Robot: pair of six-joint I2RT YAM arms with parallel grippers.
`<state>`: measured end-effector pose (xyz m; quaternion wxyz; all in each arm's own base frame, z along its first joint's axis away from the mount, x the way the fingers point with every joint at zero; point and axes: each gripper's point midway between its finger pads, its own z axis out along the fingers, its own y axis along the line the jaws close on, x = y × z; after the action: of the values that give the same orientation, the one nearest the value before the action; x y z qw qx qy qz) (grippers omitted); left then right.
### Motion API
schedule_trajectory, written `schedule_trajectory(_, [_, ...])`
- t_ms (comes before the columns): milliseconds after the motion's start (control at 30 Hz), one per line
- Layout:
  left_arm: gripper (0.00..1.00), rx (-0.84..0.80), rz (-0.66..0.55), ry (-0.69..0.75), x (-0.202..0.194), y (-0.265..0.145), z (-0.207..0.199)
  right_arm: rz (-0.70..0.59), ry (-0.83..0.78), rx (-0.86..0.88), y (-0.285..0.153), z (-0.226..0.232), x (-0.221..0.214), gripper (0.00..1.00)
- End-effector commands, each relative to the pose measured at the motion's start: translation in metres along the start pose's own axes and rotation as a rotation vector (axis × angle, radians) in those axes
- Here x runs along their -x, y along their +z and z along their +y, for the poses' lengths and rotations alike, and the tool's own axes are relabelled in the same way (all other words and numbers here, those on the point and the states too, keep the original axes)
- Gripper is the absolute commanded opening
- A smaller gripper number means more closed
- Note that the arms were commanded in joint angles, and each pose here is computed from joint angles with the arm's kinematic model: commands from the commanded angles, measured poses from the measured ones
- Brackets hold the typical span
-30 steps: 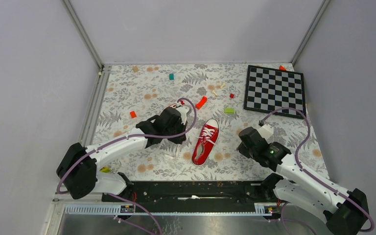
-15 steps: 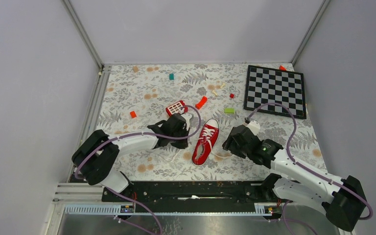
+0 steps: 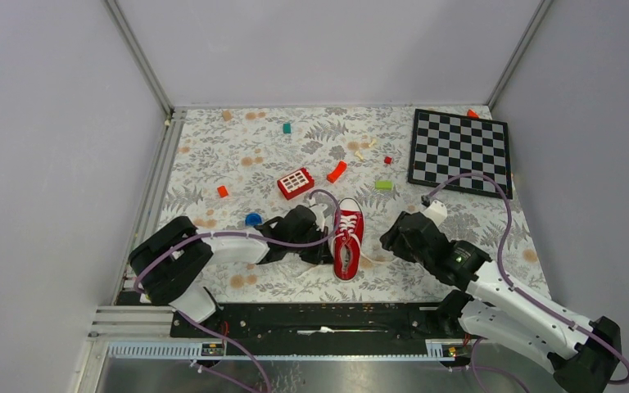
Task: Tie the shoes
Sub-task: Wrap the shoelace around the shoelace.
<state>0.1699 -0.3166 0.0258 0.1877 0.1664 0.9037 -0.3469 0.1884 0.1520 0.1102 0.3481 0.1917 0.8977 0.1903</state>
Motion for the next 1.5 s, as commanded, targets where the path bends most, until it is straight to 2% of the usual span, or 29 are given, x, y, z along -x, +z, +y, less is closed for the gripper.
schedule_trajectory(0, [0.0, -0.156, -0.038, -0.022, 0.017, 0.002, -0.043, -0.018, -0.084, -0.037, -0.002, -0.015, 0.002, 0.48])
schedule_trajectory(100, [0.0, -0.156, -0.035, -0.014, 0.019, -0.003, -0.048, 0.029, -0.216, 0.027, -0.001, -0.005, -0.005, 0.46])
schedule_trajectory(267, [0.0, -0.044, -0.093, 0.069, 0.039, -0.021, -0.038, 0.162, -0.461, 0.08, 0.005, 0.005, -0.023, 0.48])
schedule_trajectory(400, [0.0, 0.003, -0.122, 0.133, 0.055, -0.031, -0.036, 0.251, -0.543, 0.106, 0.011, 0.013, -0.035, 0.5])
schedule_trajectory(533, [0.0, 0.052, -0.125, 0.15, 0.064, -0.034, -0.021, 0.293, -0.509, 0.197, 0.01, 0.038, -0.041, 0.51])
schedule_trajectory(767, [0.0, 0.022, -0.153, 0.134, 0.076, -0.033, -0.018, 0.206, -0.476, 0.276, 0.013, 0.076, -0.019, 0.5])
schedule_trajectory(867, [0.0, -0.016, -0.156, 0.139, 0.08, -0.028, -0.025, 0.184, -0.45, 0.303, 0.018, 0.087, -0.006, 0.44])
schedule_trajectory(933, [0.0, -0.046, -0.181, 0.144, 0.086, -0.027, -0.031, 0.177, -0.449, 0.389, 0.02, 0.1, -0.005, 0.38])
schedule_trajectory(1267, [0.0, -0.044, -0.21, 0.155, 0.103, -0.023, -0.034, 0.178, -0.539, 0.476, 0.035, 0.118, 0.002, 0.46])
schedule_trajectory(1467, [0.0, -0.048, -0.219, 0.155, 0.106, -0.022, -0.034, 0.187, -0.518, 0.493, 0.047, 0.129, 0.004, 0.47])
